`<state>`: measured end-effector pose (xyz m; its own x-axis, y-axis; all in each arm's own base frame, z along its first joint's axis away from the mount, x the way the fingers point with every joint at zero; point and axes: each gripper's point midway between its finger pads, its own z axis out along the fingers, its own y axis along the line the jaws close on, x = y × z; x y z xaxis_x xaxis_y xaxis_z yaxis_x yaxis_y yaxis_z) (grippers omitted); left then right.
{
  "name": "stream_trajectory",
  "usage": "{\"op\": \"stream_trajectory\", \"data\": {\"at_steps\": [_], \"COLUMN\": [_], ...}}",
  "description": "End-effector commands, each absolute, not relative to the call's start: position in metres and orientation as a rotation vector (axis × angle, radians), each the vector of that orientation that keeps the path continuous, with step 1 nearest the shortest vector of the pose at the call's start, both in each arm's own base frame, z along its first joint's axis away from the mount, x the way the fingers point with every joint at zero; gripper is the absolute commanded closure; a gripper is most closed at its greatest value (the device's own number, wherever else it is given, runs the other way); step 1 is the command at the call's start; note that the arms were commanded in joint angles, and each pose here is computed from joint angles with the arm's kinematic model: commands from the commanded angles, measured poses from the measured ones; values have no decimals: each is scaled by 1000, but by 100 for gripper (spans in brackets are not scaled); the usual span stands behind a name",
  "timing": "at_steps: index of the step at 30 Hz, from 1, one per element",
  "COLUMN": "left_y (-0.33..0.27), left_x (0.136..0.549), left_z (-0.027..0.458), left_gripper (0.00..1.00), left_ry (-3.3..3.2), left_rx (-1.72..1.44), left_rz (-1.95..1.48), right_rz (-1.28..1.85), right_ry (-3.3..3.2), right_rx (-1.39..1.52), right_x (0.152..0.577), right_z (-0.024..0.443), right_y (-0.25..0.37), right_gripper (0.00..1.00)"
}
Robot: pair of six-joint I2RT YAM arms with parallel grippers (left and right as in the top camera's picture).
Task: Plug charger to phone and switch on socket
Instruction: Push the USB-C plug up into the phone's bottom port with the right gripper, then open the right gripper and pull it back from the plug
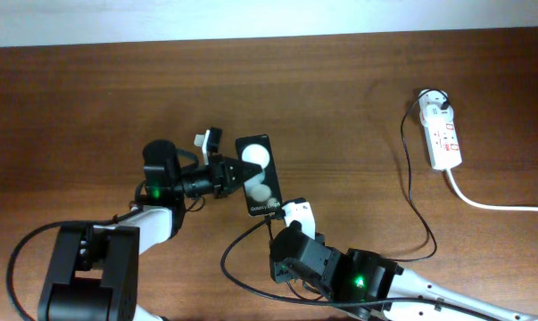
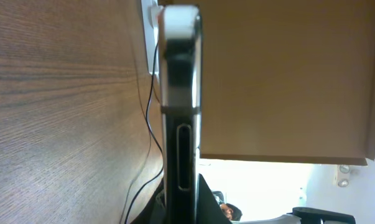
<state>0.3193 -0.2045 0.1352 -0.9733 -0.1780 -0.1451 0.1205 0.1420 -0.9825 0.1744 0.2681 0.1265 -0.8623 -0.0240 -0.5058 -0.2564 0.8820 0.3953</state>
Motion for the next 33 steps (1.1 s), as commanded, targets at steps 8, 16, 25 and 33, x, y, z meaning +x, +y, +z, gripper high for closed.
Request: {"op": "stream_trajectory", "data": {"at_steps": [8, 16, 25, 33], "left_y": [-214, -211, -218, -221], "left_x": [300, 318, 309, 286], "left_z": [143, 136, 138, 146], "left_gripper": [100, 100, 100, 100], "left_ry": [2194, 2190, 2202, 2186], "left_rx": [91, -29, 21, 211], "left_rz": [-2012, -1919, -1954, -2055], "right_rz": [586, 615, 557, 577], "right_ry": [2465, 2474, 2476, 2389], "right_rx": [-137, -148, -138, -89], "right_x": [190, 190, 199, 213], "right_z": [138, 135, 120, 134], "right_y": [261, 270, 274, 279], "right_gripper": [83, 68, 92, 96]}}
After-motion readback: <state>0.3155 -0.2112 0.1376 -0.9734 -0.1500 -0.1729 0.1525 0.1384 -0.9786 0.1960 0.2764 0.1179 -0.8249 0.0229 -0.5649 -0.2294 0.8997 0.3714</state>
